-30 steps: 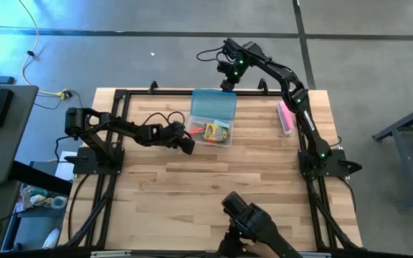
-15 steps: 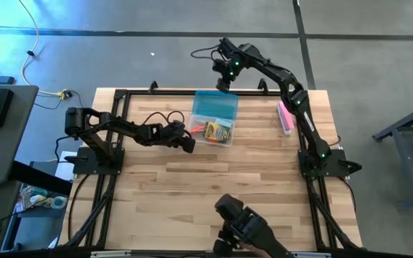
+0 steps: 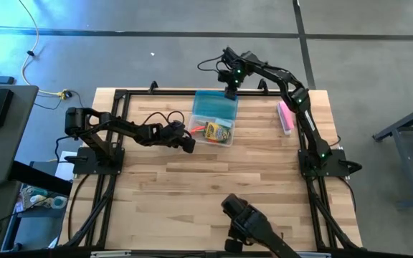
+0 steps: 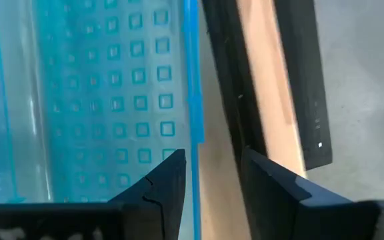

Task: Pack school essentials
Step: Close the blue supply box

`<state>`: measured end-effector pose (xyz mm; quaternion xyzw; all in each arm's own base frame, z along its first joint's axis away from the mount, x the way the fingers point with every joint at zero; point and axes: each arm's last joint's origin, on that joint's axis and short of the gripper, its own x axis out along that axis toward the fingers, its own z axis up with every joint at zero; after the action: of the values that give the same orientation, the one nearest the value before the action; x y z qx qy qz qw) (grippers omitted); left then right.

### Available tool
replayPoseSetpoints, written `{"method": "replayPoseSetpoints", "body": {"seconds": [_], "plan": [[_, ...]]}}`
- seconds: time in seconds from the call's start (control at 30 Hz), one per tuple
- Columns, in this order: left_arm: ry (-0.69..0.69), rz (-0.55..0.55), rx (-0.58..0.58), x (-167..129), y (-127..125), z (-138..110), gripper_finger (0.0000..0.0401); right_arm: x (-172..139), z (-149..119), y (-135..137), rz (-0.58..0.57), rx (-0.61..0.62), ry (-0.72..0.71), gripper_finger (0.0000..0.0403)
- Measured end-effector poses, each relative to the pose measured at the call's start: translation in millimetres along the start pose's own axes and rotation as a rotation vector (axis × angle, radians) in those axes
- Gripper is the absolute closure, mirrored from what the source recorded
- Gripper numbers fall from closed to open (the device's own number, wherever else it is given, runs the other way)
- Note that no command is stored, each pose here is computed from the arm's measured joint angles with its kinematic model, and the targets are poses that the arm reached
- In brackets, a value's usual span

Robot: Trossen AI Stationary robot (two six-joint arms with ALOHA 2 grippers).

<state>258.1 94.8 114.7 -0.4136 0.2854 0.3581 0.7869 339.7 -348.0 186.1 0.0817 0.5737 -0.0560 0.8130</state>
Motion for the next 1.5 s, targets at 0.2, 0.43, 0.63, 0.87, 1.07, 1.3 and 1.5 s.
{"method": "replayPoseSetpoints", "body": {"seconds": [0.2,0.43,0.63,0.87,1.07,1.3,1.5], "plan": [[-0.002,0.002,0.002,0,0,0,0.0231,11,-6,0,0.005,0.005,0.014,0.0265],[-0.004,0.004,0.000,0,0,0,0.0231,15,-7,2,0.005,0.013,0.029,0.0319],[-0.016,-0.018,-0.004,0,-2,2,0.0231,9,0,7,-0.014,0.036,0.028,0.0394],[-0.065,-0.083,-0.019,-1,-8,7,0.0231,-5,15,17,-0.093,0.004,0.058,0.0392],[-0.045,-0.108,-0.019,-1,-9,6,0.0231,-16,31,26,-0.204,-0.012,0.044,0.0395],[-0.002,-0.144,-0.014,-1,-10,5,0.0231,-22,44,38,-0.303,-0.011,0.045,0.0400],[-0.009,-0.135,0.040,-1,-9,5,0.0231,-20,49,48,-0.321,-0.026,0.051,0.0402]]}}
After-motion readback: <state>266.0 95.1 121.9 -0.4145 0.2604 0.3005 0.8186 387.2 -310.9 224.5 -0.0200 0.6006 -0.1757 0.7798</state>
